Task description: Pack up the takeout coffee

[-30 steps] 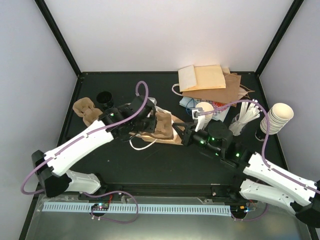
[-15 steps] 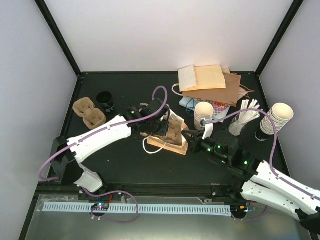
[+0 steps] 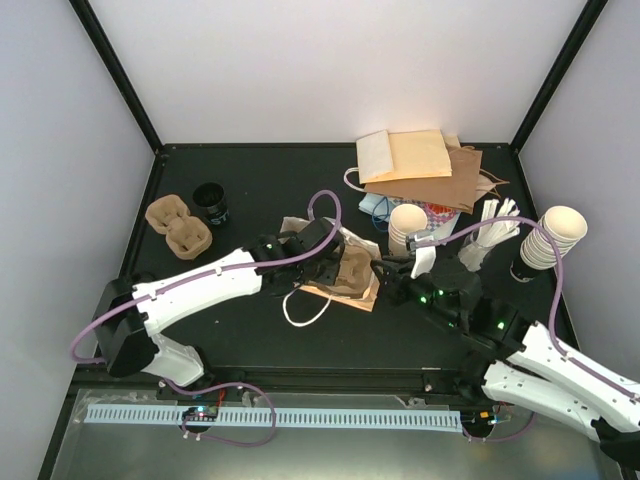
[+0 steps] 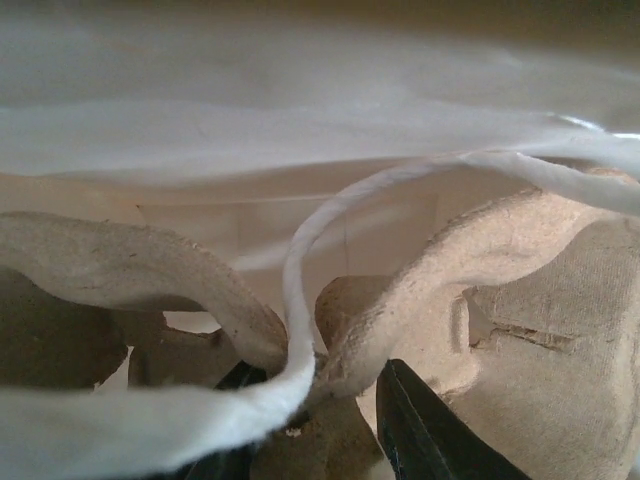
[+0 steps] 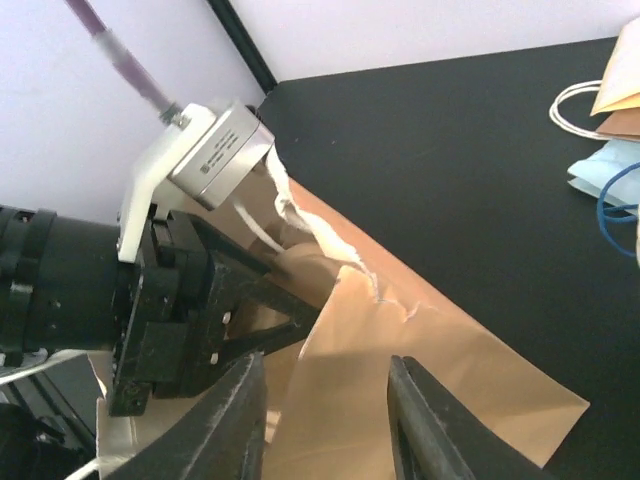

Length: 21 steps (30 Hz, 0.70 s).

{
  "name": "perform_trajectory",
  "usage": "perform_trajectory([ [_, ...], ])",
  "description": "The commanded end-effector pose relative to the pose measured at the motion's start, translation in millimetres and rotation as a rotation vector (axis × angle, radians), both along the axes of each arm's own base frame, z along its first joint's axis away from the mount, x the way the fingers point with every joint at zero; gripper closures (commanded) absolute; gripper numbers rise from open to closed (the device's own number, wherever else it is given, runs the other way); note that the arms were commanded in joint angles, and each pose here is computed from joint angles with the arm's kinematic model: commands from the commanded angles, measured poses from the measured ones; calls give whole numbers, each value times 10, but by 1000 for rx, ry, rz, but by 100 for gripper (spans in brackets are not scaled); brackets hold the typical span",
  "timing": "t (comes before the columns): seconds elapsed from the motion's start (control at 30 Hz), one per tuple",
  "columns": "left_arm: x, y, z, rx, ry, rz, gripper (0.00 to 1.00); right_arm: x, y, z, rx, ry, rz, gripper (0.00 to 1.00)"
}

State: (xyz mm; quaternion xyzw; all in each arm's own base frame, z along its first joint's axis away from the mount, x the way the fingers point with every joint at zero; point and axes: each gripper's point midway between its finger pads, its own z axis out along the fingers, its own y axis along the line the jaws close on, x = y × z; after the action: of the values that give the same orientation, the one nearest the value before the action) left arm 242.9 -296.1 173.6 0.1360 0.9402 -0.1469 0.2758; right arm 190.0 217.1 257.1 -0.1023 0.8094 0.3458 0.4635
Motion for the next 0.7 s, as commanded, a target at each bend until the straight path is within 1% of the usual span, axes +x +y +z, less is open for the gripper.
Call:
perform_trajectory([
  [0.0, 45, -13, 145, -47, -67, 10, 68, 5, -127, 255, -138, -142, 16, 56],
  [0.03, 39, -15, 141, -45, -67, 5, 68, -4, -135, 304, -173, -173, 34, 52],
  [0.13, 28, -19, 155, -47, -72, -7, 68, -68, -75, 490, -270, -270, 136, 46],
  [0.23, 21, -15, 192, -55, -86, -12, 68, -109, 39, 594, -381, -314, 248, 46],
  [0.33, 9, -4, 215, -63, -96, -16, 68, -35, 117, 553, -515, -283, 295, 51],
  [0.43, 6, 16, 225, -63, -104, -17, 68, 23, 197, 501, -615, -245, 341, 50],
  [0.53, -2, 19, 223, -62, -104, -21, 68, 125, 253, 437, -702, -210, 352, 52],
  [0.67, -24, 13, 197, -67, -98, -27, 68, 266, 349, 382, -773, -183, 365, 53],
])
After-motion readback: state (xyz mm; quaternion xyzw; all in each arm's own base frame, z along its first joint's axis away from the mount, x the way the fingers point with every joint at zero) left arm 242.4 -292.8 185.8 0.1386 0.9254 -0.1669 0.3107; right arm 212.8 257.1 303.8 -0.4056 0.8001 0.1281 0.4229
